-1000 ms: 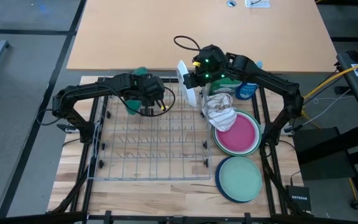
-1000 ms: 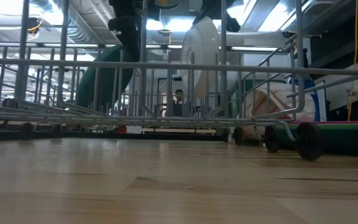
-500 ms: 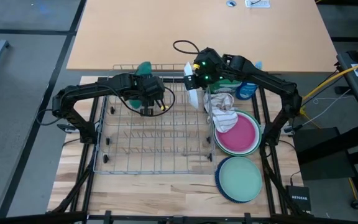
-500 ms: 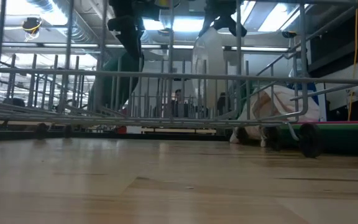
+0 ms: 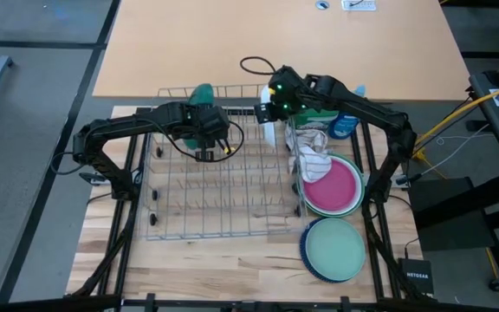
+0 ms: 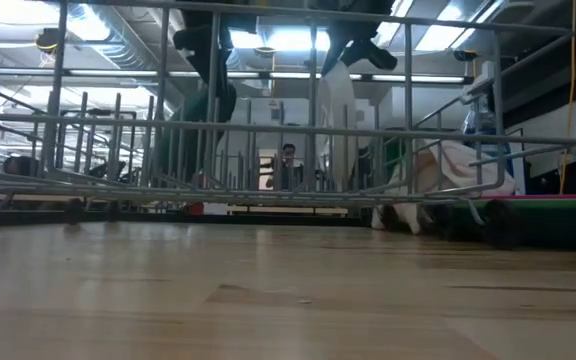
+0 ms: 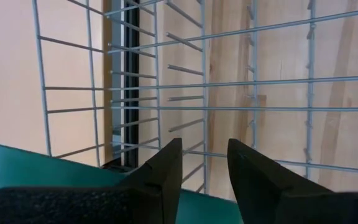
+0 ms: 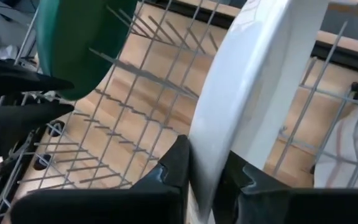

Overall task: Sort dishes
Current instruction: Put the white plate in the dish rack

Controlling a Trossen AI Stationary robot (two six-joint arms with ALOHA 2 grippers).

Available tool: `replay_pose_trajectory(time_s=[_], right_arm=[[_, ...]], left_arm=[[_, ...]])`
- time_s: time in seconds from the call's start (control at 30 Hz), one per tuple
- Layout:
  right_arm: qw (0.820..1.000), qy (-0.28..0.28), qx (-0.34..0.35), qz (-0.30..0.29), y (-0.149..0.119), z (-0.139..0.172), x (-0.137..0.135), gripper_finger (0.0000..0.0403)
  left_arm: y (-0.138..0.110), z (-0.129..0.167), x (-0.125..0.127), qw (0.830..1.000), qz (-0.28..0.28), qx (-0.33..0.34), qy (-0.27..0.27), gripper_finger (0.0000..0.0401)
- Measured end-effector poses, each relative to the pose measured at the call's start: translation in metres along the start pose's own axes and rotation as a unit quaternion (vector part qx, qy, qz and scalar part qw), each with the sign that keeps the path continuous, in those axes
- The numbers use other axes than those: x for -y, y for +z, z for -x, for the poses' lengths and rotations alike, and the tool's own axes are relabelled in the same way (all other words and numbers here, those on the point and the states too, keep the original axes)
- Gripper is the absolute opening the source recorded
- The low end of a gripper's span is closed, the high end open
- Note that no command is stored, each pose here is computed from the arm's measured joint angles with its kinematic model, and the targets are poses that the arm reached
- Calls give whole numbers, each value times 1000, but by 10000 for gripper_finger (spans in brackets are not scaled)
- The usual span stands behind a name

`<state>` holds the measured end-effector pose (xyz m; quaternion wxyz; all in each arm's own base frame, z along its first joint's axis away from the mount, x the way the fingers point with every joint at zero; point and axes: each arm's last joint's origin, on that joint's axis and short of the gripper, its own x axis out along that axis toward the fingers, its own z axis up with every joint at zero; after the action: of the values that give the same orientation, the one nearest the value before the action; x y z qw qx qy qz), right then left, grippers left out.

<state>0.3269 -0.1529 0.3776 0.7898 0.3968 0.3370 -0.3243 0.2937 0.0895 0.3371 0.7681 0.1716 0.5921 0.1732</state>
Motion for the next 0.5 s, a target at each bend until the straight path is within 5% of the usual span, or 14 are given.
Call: replay_pose_trajectory(time_s=[0.5], right_arm=[[1000, -25, 15, 7, 4, -1, 6, 47]], left_arm=[[0, 0, 0, 1000, 1, 0, -1, 117]])
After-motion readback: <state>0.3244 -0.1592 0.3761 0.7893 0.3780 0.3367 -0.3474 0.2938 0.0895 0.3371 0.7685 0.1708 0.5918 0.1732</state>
